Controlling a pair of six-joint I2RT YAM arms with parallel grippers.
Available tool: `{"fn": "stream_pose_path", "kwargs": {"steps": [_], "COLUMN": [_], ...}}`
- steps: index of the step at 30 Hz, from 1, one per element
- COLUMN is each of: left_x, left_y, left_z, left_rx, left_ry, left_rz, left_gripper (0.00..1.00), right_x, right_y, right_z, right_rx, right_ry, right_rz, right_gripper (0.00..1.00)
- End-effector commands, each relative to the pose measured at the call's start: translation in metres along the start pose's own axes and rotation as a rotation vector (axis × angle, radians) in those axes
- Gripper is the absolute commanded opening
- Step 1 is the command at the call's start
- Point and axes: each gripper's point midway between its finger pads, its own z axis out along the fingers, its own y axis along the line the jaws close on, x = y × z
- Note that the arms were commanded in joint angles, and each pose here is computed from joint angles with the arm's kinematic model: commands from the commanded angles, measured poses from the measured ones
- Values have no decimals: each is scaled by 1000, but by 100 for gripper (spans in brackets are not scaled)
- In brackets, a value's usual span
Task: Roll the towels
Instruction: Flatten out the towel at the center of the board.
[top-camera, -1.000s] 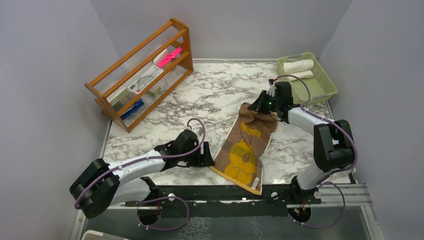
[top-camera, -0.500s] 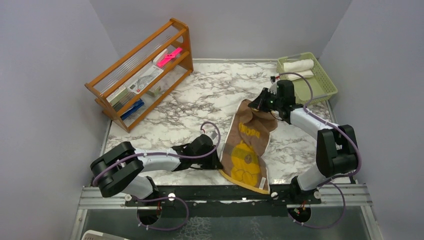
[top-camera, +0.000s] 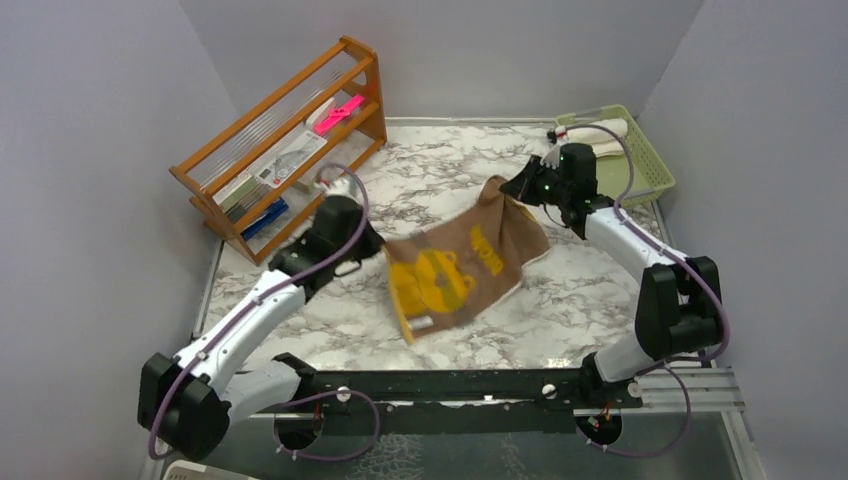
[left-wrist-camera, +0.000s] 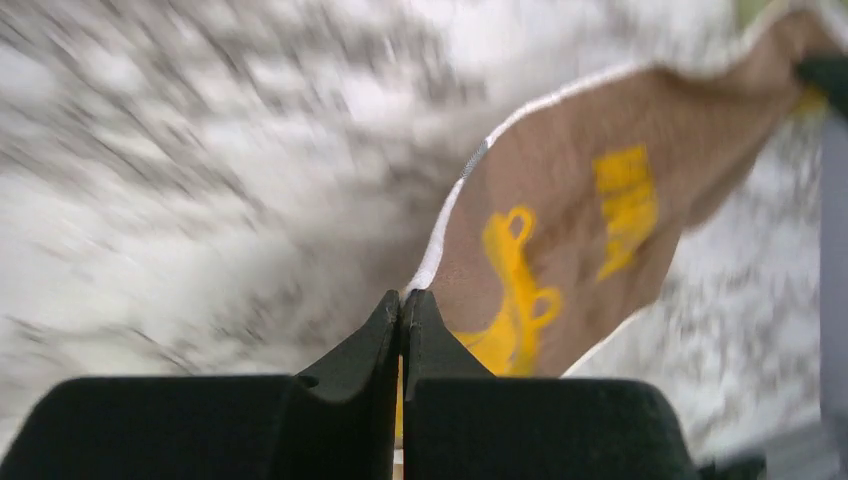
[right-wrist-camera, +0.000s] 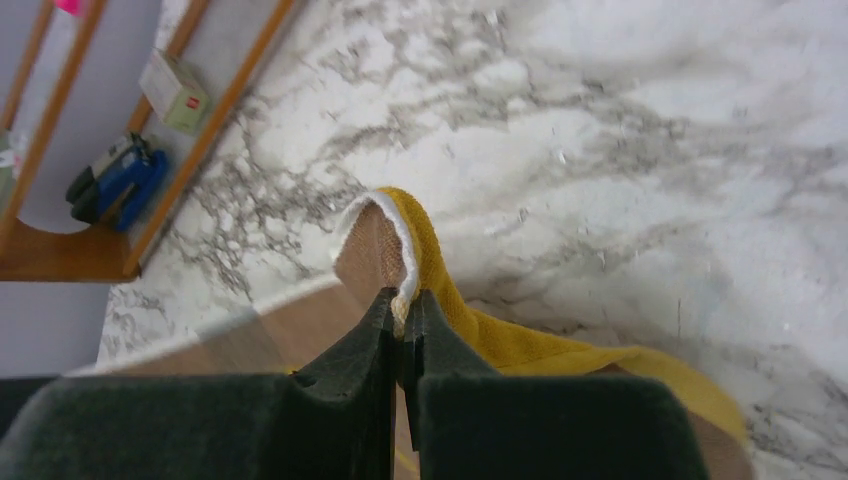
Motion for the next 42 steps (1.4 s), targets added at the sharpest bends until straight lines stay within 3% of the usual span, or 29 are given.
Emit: {"fn": "stream_pose_path", "kwargs": {"steps": [1,6,10,15,19,24,29,37,42], "left_x": [-112,-189,-215,-205,-182,-161,-139,-116,-143], "left_y": [38,28,26,11,1,9,43,121,150], "left_z": [-57,-128,-194,-267,-290,-238,-148,-7,55], "left_rx": [-205,-286,-352,-238,-130,-144,-276,-524,-546], "left_ry": [-236,-447,-594,-754,-761,-584,-343,-179,-136], "left_rz": [149,207,204,148,139,186,187,101,58], "left_gripper": [0,0,0,0,0,0,0,0,0], "right_x": [-85,-121,-133,-119,-94,-73,-51,4,0], "right_y": [49,87,121,163,184,164,85,-34,-78], "right_z": [-38,-95,-163,-243,-279,-260,-195,-78,-16], "right_rx": [-57,-96,-153,-291,-413,-364,-108,187,337], "right_ry": [-228,-375,-533,-677,-688,-592,-510,-389,-329], "right_rz": [-183,-328,-429,-495,-475,-405,-171,100,133], "right_gripper": [1,1,1,1,1,1,1,1,1]}}
